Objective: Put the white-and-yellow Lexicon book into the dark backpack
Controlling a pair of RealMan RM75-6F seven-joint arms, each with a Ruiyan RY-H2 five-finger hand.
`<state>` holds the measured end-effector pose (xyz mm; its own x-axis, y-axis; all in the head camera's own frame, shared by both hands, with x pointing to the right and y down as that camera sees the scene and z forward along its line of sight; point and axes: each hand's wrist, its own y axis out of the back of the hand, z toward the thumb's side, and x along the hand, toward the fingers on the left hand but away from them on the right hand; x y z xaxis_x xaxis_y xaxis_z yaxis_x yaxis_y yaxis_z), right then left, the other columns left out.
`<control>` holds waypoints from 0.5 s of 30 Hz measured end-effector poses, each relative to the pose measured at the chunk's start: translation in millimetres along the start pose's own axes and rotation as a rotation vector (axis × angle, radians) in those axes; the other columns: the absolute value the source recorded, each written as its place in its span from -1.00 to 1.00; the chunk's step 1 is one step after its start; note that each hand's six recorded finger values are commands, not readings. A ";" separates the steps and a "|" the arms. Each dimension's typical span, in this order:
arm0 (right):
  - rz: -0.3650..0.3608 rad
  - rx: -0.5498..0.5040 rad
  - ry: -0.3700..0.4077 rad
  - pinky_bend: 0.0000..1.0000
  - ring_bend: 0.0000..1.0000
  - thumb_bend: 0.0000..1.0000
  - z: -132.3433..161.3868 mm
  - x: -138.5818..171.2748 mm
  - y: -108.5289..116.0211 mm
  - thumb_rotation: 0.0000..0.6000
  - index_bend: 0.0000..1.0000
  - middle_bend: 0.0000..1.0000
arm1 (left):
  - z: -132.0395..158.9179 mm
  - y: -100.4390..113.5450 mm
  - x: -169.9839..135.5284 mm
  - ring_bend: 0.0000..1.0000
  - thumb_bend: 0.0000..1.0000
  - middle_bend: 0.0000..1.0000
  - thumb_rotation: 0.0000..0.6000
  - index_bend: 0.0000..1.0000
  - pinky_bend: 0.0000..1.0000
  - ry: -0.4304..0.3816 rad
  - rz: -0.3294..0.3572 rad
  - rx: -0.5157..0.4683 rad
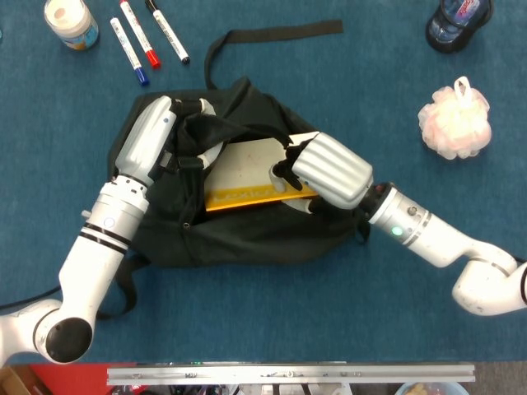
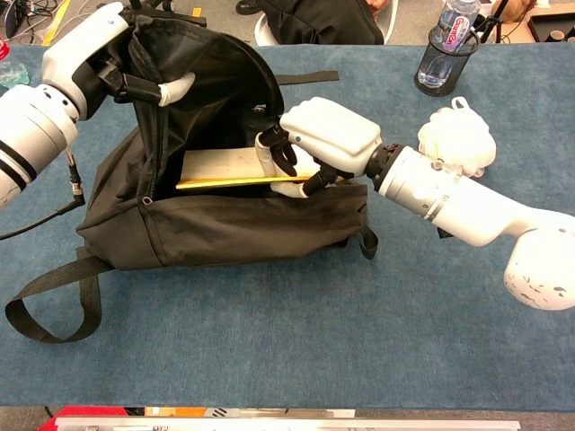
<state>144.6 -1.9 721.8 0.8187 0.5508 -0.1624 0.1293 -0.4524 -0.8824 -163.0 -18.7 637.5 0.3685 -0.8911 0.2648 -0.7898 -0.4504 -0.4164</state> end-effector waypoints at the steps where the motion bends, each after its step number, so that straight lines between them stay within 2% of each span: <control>1: -0.009 -0.002 0.001 0.45 0.19 -0.09 0.6 -0.9 0.0 1.00 0.68 0.48 | 0.6 0.0 -0.5 0.41 0.22 0.08 1.00 -0.12 0.99 0.000 -0.002 -0.005; 6: -0.057 -0.017 0.010 0.45 0.19 -0.09 2.9 -4.6 1.4 1.00 0.68 0.48 | 1.3 0.1 -2.0 0.39 0.22 0.06 1.00 -0.23 0.99 0.003 -0.009 -0.014; 15: -0.112 -0.055 0.051 0.45 0.19 -0.09 4.7 -6.2 5.7 1.00 0.68 0.48 | 1.6 -1.8 -3.0 0.39 0.22 0.05 1.00 -0.30 0.99 0.014 -0.033 -0.060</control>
<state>137.6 -4.6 715.7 0.8243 0.5647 -0.0403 0.2512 -0.4286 -0.8679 -161.9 -15.4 636.0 0.3885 -0.8745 0.2904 -0.8051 -0.4754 -0.3547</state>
